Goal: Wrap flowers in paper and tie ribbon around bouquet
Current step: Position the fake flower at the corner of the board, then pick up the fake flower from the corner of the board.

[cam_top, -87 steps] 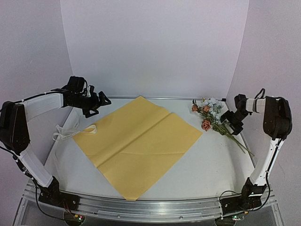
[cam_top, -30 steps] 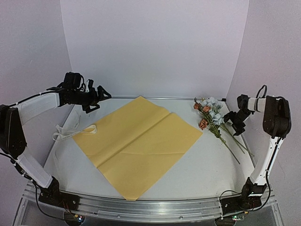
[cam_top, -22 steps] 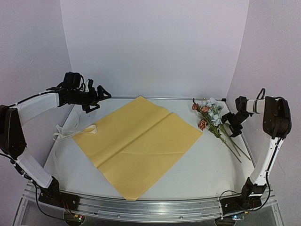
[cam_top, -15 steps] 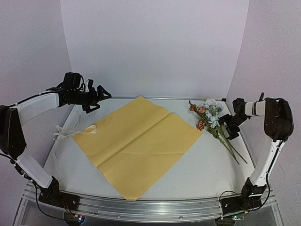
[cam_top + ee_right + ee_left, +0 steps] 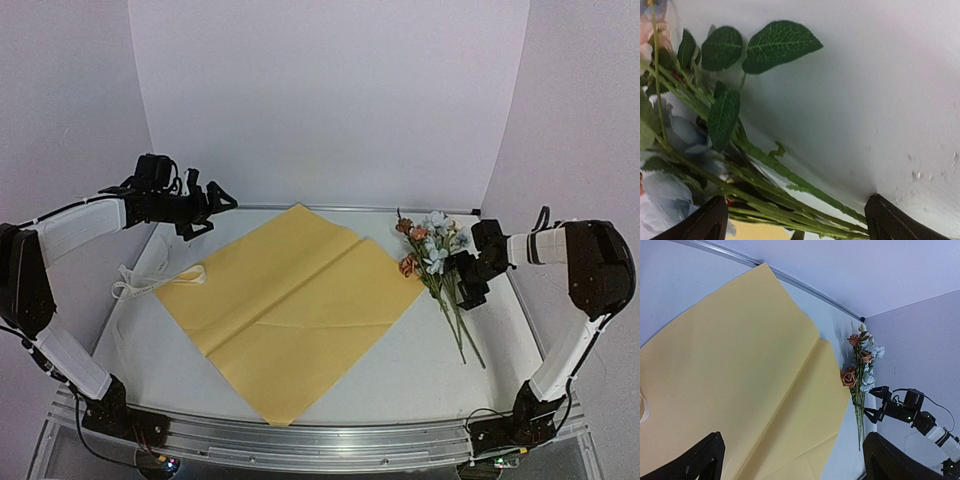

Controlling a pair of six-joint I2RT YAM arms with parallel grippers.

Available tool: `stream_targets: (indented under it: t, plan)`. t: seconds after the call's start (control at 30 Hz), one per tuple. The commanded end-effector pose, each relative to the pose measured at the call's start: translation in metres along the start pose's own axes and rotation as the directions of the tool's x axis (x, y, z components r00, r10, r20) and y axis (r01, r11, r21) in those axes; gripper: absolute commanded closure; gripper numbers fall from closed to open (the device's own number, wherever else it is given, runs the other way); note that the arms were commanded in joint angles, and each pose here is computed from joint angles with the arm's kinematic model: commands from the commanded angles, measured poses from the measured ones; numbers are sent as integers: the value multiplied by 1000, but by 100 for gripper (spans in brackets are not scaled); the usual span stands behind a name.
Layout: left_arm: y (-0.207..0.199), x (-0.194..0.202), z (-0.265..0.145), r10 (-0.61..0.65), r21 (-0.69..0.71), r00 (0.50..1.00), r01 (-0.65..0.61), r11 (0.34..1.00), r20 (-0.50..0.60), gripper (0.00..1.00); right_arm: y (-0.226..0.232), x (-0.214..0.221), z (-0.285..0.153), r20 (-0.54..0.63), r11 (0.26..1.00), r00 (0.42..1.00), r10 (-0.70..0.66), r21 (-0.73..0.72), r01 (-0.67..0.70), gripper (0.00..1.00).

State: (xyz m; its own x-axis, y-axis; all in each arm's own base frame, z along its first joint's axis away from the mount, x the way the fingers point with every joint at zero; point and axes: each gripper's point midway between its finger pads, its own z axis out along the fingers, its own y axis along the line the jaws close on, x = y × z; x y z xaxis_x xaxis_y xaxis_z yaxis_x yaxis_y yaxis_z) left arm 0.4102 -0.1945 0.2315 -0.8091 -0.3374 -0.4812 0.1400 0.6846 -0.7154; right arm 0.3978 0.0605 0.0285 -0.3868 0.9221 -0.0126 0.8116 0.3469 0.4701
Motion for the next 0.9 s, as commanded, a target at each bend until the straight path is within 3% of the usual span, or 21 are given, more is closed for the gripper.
stream_targets:
  t: [0.0, 0.13, 0.3, 0.4, 0.63, 0.87]
  plan:
    - [-14, -5, -9, 22, 44, 999, -23, 999, 33, 0, 13, 2, -23, 67, 996, 998, -1, -92, 7, 2]
    - [-13, -4, -8, 19, 39, 999, -20, 999, 31, 0, 18, -5, -35, 112, 972, 968, -225, -45, 231, 2]
    - [-10, -5, -6, 18, 31, 999, -19, 999, 32, 0, 9, 12, -34, 44, 826, 826, -562, 92, 557, 2]
    - [-8, -5, -3, 13, 23, 1000, -14, 1000, 26, 0, -5, 21, -29, -2, 746, 754, -657, 142, 651, 2]
    - [-3, -6, 5, 3, 9, 1000, -3, 1000, 11, 0, -16, 40, -5, -108, 646, 668, -736, 180, 742, 6]
    - [5, -2, 8, -11, -17, 1000, 11, 1000, -1, 0, -33, 49, 14, -178, 607, 654, -735, 259, 752, 31]
